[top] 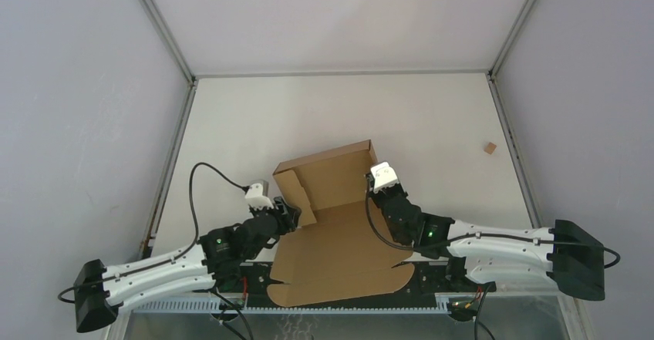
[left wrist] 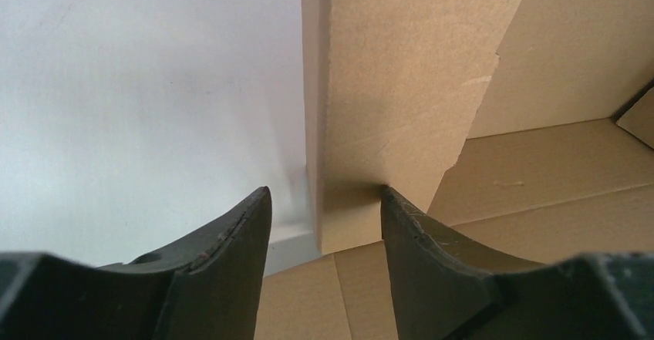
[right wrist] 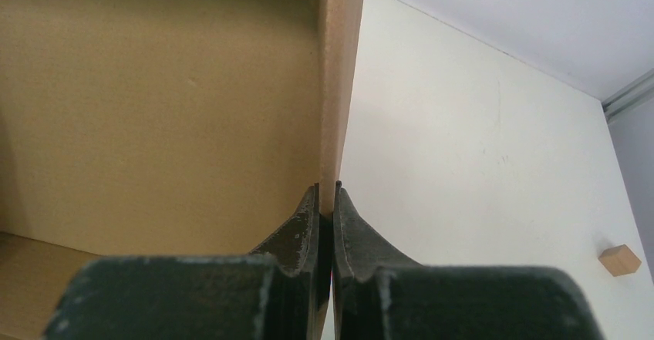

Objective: Fold the paper box

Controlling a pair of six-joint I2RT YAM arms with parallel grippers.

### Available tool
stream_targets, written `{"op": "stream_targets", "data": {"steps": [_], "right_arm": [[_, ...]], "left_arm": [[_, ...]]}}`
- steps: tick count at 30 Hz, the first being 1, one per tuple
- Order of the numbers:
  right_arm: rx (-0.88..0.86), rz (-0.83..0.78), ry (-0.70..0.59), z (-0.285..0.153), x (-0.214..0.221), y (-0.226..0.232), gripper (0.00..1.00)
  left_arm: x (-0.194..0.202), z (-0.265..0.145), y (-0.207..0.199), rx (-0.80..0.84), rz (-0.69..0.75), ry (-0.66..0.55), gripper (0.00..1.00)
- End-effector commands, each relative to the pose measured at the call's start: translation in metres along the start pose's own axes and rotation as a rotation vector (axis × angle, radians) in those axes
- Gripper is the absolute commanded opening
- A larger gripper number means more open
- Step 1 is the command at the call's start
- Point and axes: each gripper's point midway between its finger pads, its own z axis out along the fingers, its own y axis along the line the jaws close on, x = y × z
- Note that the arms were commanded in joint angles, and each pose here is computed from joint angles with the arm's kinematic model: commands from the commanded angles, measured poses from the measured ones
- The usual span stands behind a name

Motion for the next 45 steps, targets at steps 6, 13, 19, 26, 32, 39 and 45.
{"op": "stream_targets", "data": {"steps": [6,13,19,26,32,39,45], "right_arm": [[-0.058,0.06,-0.027,0.002,-0.02,0.012,0.01],[-0.061,0.069,-0.032,0.004,-0.021,0.012,0.01],[-0.064,0.069,-0.024,0.004,-0.018,0.014,0.01],[-0.067,0.069,-0.021,0.004,-0.017,0.016,0.01],[-0.065,0.059,-0.03,0.001,-0.02,0.016,0.01],[-0.075,0.044,-0.038,-0.005,-0.023,0.015,0.01],[-0.094,0.036,-0.061,-0.011,-0.03,0.015,0.01]], "left_arm": [[-0.005,-0.005,-0.011,0.094,0.0,-0.02,0.72],[0.007,-0.002,-0.01,0.11,0.005,0.007,0.72],[0.015,0.004,-0.012,0.099,0.018,0.037,0.71],[0.011,0.004,-0.02,0.119,-0.005,0.028,0.73],[0.016,0.012,-0.004,0.012,0.007,0.03,0.73],[0.005,0.008,0.024,-0.167,0.064,0.012,0.65],[-0.001,0.002,0.035,-0.203,0.065,-0.012,0.61]]}}
